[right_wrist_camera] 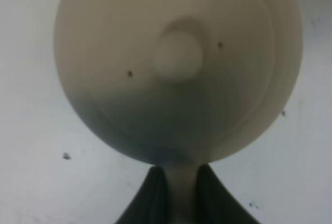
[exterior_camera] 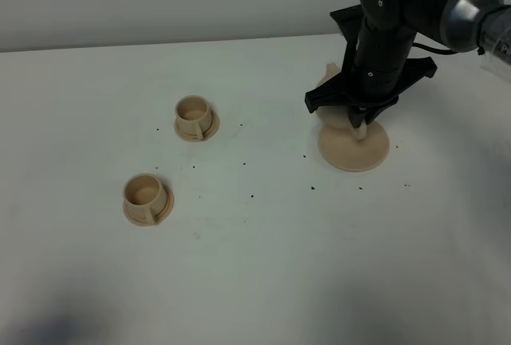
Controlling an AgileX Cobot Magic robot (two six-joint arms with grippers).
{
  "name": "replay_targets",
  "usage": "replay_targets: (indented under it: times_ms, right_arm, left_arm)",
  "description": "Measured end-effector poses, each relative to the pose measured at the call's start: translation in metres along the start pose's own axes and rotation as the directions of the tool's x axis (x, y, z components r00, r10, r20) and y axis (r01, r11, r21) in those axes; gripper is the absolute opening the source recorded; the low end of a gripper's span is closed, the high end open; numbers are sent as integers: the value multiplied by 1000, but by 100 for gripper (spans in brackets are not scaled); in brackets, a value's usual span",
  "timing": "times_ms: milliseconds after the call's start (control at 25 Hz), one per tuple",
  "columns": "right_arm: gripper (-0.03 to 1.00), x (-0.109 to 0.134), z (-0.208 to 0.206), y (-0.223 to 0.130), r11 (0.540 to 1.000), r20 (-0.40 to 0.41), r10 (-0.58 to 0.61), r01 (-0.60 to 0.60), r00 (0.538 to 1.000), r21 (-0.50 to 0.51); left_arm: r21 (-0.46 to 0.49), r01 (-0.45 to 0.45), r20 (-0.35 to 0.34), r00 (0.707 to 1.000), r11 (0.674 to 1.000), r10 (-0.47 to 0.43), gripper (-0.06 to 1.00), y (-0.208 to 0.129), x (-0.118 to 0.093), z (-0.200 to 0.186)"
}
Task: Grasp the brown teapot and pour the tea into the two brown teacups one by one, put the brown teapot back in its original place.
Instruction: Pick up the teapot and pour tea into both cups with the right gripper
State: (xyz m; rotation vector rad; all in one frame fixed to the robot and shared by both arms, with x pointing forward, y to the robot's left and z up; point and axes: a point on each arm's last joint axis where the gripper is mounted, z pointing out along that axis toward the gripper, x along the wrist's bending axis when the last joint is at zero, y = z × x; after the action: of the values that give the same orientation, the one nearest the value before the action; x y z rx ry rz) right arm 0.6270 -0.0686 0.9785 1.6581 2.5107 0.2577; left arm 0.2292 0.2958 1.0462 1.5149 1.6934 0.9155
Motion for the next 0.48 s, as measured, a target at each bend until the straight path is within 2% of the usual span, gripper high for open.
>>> replay_targets:
  times_ms: [240,480]
  right_arm:
    - [13,14,-14,10,994,-18,-72,70,997,-79]
    - [13,18,-39,24,983,-51,-101,92,994,-156]
  left_arm:
    - [1,0,0,1000,1000,0,28,0,0,0]
    - [1,0,0,1000,1000,0,28,0,0,0]
